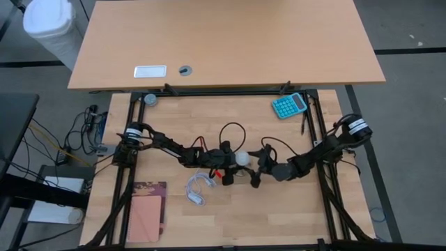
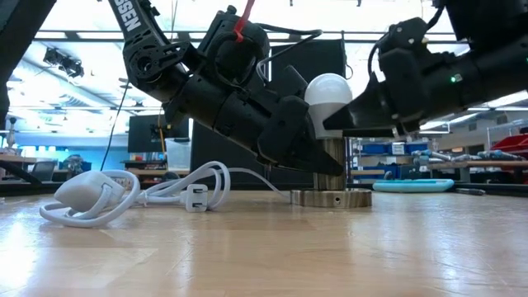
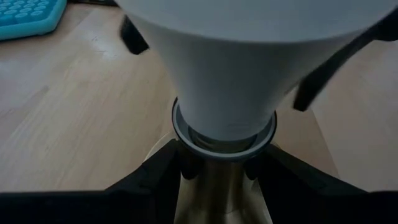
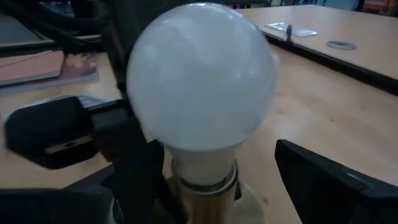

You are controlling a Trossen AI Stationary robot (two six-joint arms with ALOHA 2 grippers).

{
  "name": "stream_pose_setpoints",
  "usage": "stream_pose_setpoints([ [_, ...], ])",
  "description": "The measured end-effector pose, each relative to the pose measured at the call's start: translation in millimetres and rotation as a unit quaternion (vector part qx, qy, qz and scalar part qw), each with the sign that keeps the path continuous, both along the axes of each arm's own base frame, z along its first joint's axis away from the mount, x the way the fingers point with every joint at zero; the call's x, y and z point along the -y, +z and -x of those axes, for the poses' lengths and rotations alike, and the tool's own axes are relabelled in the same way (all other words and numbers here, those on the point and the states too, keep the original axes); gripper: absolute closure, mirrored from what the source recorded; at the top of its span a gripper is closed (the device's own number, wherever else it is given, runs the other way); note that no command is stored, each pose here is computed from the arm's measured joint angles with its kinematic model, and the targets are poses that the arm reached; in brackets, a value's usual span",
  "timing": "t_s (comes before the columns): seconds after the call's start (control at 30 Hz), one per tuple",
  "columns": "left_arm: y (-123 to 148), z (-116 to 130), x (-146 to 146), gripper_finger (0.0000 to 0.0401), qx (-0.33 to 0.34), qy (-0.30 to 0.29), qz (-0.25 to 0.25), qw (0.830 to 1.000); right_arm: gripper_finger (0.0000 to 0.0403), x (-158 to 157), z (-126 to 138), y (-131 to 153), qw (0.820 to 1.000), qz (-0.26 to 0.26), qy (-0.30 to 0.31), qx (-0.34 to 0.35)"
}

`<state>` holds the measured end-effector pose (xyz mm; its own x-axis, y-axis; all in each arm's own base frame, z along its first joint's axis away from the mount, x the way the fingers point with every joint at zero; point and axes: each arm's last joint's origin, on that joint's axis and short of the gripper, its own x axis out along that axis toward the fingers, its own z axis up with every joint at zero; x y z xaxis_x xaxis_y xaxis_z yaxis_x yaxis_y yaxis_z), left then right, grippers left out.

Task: Screw lightbulb
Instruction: Remove the lightbulb from the lamp socket

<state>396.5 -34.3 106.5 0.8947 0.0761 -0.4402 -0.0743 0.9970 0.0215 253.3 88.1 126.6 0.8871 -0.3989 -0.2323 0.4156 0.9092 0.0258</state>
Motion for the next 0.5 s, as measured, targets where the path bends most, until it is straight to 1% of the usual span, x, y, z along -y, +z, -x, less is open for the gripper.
stream_pose_setpoints([
  [0.17,0.0,0.0,0.0,0.0213,0.000,0.000,0.000,1.000,0.0094,5.8,-1.0,-2.8,1.000,0.007,-0.007,-0.016],
  [0.33,0.0,0.0,0.0,0.0213,0.000,0.000,0.000,1.000,0.0094,5.3,1.5,-4.0,0.999,0.016,-0.014,-0.035],
  [0.43,-0.5,0.1,-0.2,0.0213,-0.002,0.001,0.000,1.000,0.0094,3.8,12.8,-3.4,0.998,0.024,-0.040,-0.047],
  [0.5,-0.5,0.1,-0.1,0.0213,-0.002,0.001,0.000,1.000,0.0094,6.3,26.4,-3.8,0.995,0.033,-0.076,-0.055],
])
